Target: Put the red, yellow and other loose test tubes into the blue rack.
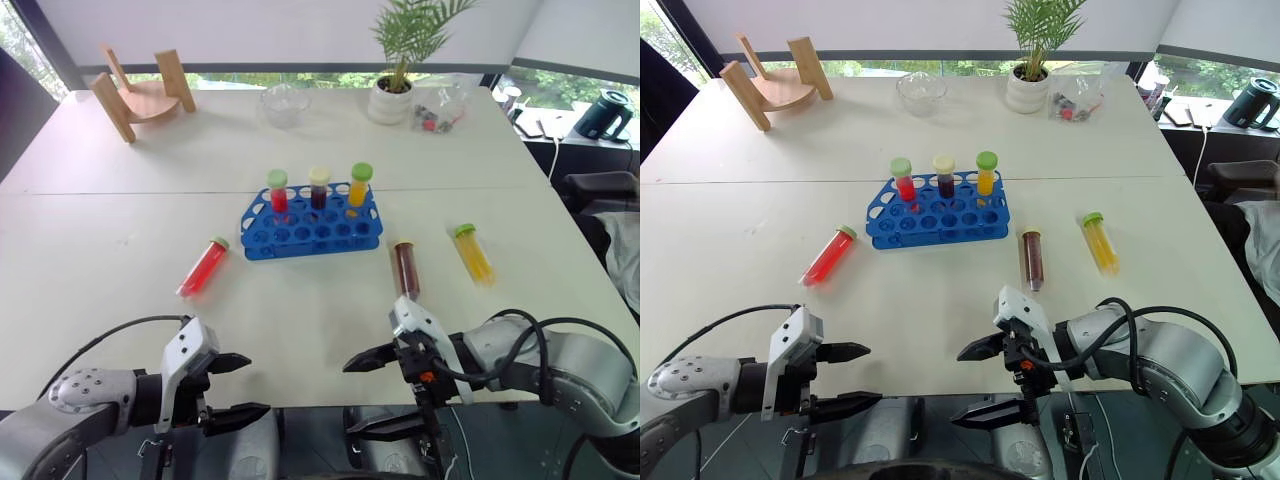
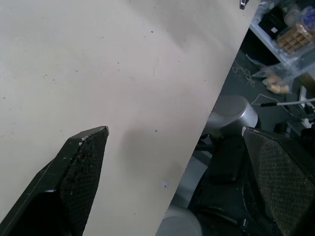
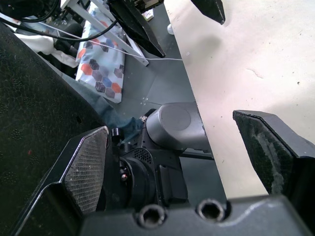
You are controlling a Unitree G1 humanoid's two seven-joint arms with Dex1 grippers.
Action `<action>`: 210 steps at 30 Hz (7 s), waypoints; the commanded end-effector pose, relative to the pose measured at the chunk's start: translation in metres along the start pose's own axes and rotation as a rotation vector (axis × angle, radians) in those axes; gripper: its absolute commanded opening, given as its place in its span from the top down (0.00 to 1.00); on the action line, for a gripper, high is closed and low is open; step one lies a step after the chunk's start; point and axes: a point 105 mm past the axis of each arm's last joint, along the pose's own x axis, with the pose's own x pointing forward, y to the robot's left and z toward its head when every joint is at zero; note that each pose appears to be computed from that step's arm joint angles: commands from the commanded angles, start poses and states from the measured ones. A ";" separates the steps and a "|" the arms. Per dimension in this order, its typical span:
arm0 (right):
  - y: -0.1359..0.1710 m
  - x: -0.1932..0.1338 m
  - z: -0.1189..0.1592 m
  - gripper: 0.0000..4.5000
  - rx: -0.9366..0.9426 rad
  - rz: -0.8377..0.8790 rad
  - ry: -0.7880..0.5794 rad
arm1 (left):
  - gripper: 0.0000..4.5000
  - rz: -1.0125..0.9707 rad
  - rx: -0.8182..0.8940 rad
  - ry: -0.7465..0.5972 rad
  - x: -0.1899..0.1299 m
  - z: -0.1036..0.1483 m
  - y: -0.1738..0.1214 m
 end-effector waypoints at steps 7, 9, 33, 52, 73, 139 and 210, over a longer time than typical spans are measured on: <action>0.004 0.001 0.005 0.00 -0.049 0.028 -0.001 | 0.00 -0.007 0.051 -0.021 0.003 0.008 0.000; 0.004 0.001 0.005 0.00 -0.050 0.028 -0.001 | 0.00 -0.002 0.057 -0.017 0.004 0.007 0.001; -0.161 -0.215 0.114 0.00 0.014 -1.033 0.161 | 0.00 -0.015 0.488 -0.129 -0.036 0.157 0.039; -0.194 -0.227 0.032 0.00 0.544 -1.021 0.308 | 0.00 0.031 0.789 0.046 -0.004 0.142 0.053; -0.143 -0.157 0.177 0.82 -0.282 -0.693 -0.532 | 0.00 0.144 0.507 -0.080 -0.048 0.139 0.079; -0.163 -0.038 0.103 0.82 -0.414 -0.959 -0.722 | 0.00 0.159 0.421 -0.056 -0.031 0.135 0.099; -0.096 -0.084 0.130 0.81 -0.397 -0.236 0.054 | 0.00 0.240 0.547 -0.112 -0.043 0.142 0.082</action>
